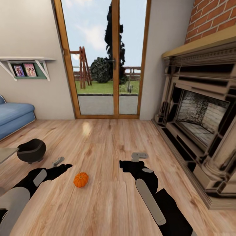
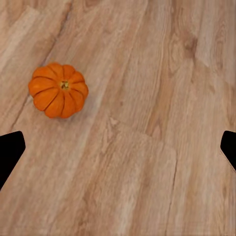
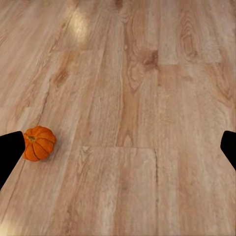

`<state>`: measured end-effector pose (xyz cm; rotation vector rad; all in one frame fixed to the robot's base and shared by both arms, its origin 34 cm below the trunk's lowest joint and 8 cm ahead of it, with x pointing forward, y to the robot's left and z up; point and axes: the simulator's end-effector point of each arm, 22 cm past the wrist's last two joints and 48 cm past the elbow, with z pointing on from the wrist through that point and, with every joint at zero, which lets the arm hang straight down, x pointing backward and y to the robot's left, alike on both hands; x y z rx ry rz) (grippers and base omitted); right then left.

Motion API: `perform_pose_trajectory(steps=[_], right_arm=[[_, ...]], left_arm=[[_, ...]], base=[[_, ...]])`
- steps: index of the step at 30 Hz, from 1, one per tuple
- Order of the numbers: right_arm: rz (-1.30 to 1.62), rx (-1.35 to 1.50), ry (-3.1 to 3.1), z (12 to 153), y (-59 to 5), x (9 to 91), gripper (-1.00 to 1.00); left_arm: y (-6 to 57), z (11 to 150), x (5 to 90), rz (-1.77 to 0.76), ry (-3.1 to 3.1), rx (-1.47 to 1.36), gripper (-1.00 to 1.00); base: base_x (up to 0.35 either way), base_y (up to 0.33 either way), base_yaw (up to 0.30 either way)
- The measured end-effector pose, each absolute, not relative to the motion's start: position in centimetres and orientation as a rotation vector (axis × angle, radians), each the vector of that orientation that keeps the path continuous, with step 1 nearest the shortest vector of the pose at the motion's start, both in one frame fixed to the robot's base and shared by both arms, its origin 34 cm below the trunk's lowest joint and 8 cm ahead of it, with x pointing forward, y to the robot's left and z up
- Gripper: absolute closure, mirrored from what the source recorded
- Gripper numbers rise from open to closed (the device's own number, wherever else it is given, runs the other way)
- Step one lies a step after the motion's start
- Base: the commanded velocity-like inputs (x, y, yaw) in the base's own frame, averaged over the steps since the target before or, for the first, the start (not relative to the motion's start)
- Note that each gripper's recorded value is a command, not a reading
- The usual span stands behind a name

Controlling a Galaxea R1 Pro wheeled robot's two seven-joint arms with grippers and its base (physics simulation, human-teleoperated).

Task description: Place each of the two pumpkins and all three candles from the living room inside a cabinet in the living room (use any cabinet), then make sure every cabinet is closed, and position the cauldron so it is next to a table in the living room.

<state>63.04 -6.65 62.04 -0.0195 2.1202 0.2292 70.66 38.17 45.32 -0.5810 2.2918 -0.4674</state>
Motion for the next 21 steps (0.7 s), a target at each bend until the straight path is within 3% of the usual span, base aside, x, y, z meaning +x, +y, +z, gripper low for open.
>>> perform_pose_trajectory(steps=[5,8,12,21], right_arm=[[0.229,-0.021,2.12,62.0,-6.6,63.0,-1.0],[0.229,-0.021,2.12,62.0,-6.6,63.0,-1.0],[0.23,-0.021,2.12,62.0,-6.6,63.0,-1.0],[0.229,-0.021,2.12,62.1,-6.6,63.0,-1.0]], left_arm=[[38.8,45.1,70.5,-0.45,2.293,-0.625,-1.0],[41.6,44.9,70.0,-0.407,2.265,-0.791,-1.0],[44.9,44.6,69.0,-0.367,2.221,-0.993,-1.0],[46.3,43.0,67.6,-0.31,2.216,-1.094,-1.0]], base=[[0.331,-0.006,0.0],[0.239,-0.06,0.0],[0.086,-0.034,0.0],[0.012,-0.005,0.0]])
